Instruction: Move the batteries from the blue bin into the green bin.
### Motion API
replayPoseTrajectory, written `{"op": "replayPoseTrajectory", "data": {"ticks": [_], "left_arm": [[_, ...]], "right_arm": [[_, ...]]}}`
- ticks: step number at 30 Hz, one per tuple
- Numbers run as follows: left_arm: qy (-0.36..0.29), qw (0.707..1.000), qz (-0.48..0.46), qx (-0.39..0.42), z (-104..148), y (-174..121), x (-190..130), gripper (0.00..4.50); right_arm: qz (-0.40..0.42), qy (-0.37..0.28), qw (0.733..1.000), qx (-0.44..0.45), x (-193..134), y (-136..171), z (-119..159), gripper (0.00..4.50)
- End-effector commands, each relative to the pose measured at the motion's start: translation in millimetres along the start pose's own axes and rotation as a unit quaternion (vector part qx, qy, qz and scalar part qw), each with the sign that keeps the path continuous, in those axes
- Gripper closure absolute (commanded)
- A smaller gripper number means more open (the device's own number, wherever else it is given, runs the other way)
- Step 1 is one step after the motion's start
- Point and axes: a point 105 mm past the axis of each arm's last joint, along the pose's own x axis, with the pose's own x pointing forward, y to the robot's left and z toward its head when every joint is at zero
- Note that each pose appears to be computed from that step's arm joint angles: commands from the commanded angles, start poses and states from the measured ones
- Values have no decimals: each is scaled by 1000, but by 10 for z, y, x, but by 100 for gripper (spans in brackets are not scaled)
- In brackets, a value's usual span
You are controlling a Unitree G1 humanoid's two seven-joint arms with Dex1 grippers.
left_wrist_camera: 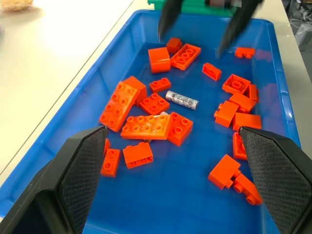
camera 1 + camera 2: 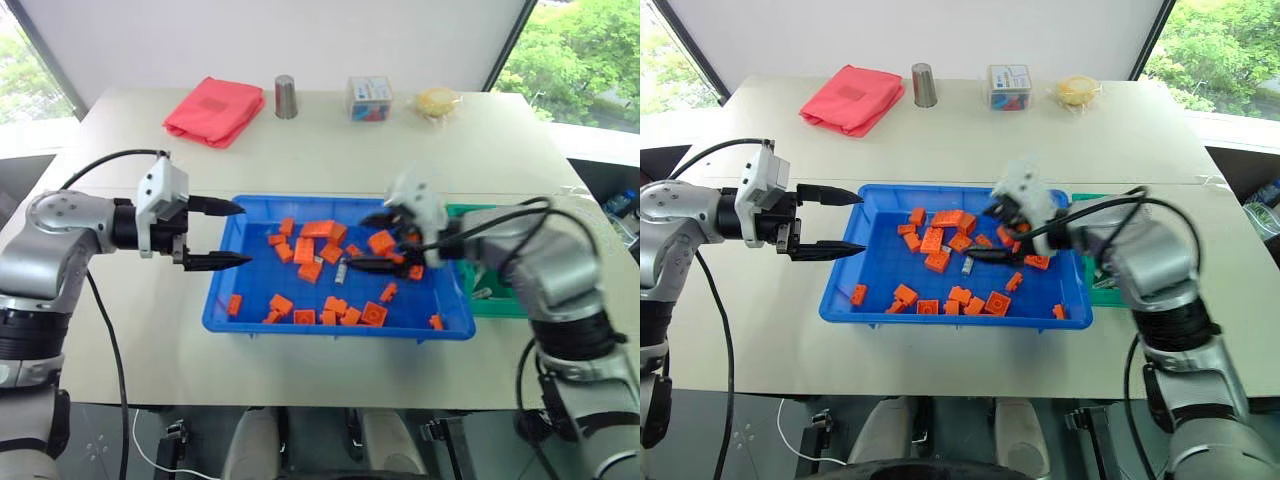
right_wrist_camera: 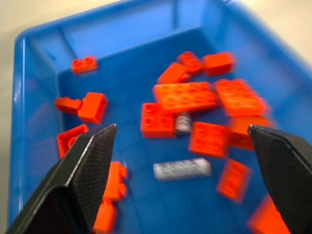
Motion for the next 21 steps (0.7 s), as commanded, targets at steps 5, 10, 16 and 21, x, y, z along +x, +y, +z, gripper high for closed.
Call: {"op": "replayPoseTrajectory", "data": {"ticks": [5, 10, 16, 21], "left_arm": [[0, 1000, 16, 24, 122, -4, -99, 0], [5, 999, 23, 23, 115, -8, -143, 0], [8, 999, 25, 23, 113, -9, -146, 0], [7, 999, 26, 24, 117, 0, -144, 0]], "right_arm": [[17, 23, 999, -29, 397, 113, -116, 6], [27, 26, 999, -29, 525, 147, -180, 6], [39, 32, 998, -37, 619, 227, -275, 81], [31, 39, 998, -45, 642, 194, -323, 318]]}}
